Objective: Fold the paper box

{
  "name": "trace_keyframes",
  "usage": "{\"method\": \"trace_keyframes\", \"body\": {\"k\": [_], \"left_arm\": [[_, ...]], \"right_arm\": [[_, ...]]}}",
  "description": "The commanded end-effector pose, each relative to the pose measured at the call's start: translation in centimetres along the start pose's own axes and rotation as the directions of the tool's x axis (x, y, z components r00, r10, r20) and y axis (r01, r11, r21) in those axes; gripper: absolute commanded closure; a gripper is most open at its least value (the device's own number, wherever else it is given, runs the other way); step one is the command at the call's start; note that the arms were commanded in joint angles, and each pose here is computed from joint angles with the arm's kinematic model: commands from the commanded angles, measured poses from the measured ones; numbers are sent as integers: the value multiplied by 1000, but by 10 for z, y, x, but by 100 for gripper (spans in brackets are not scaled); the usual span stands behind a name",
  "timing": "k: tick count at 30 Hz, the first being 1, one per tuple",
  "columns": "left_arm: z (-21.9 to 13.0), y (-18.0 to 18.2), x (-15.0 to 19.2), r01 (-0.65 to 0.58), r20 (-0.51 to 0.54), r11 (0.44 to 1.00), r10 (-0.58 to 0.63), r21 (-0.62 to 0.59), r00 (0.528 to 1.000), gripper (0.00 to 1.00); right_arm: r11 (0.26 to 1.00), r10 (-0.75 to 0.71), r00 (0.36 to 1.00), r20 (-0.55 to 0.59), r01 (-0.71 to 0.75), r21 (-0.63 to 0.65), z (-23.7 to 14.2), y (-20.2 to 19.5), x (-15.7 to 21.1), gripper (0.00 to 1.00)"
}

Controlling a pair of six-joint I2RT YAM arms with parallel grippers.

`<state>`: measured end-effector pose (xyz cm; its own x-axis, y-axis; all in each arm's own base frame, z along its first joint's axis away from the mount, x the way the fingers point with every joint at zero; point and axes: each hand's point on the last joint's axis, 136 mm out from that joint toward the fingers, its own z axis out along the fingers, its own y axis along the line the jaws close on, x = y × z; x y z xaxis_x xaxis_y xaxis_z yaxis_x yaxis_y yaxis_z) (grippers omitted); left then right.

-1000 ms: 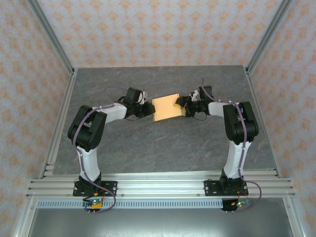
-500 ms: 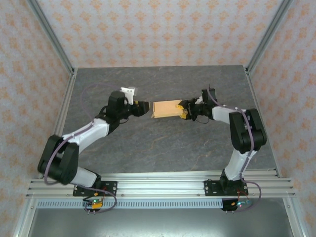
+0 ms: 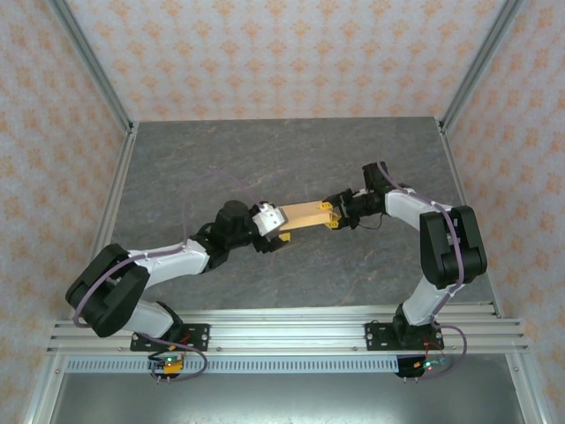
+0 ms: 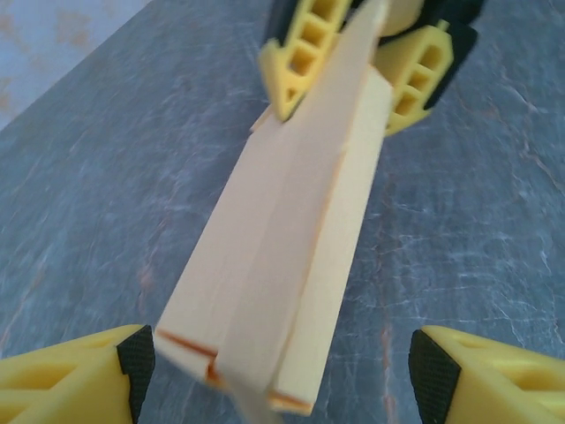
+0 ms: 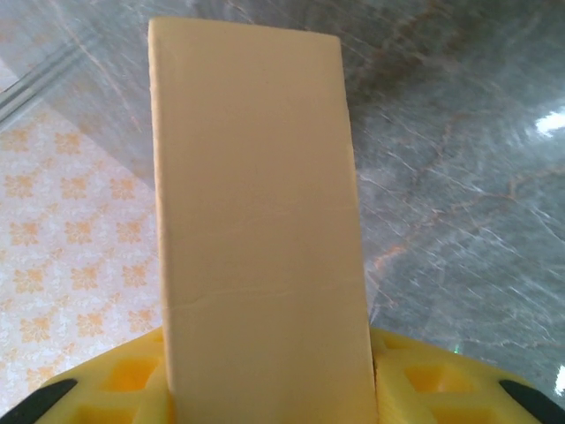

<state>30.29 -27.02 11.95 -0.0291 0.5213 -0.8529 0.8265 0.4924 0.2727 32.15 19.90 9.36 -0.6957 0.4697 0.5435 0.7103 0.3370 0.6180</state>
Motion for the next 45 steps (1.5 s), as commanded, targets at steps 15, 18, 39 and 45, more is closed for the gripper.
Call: {"method": "trace_keyframes", "body": {"k": [15, 18, 39, 45], "left_arm": [[40, 5, 13, -287, -169, 958, 281, -16, 945, 56], [39, 5, 11, -263, -185, 965, 259, 1, 948, 62], [32, 6, 11, 164, -362, 948, -56, 273, 930, 60], [37, 5, 18, 156, -414, 932, -7, 329, 910, 59]], "right_arm": [[998, 63, 998, -29, -64, -17, -10, 10, 18, 51], [998, 48, 999, -15, -48, -26, -13, 14, 19, 40], [427, -891, 316, 327, 828, 363, -102, 50, 9, 44], [132, -984, 65, 167, 896, 424, -74, 47, 9, 40]]}}
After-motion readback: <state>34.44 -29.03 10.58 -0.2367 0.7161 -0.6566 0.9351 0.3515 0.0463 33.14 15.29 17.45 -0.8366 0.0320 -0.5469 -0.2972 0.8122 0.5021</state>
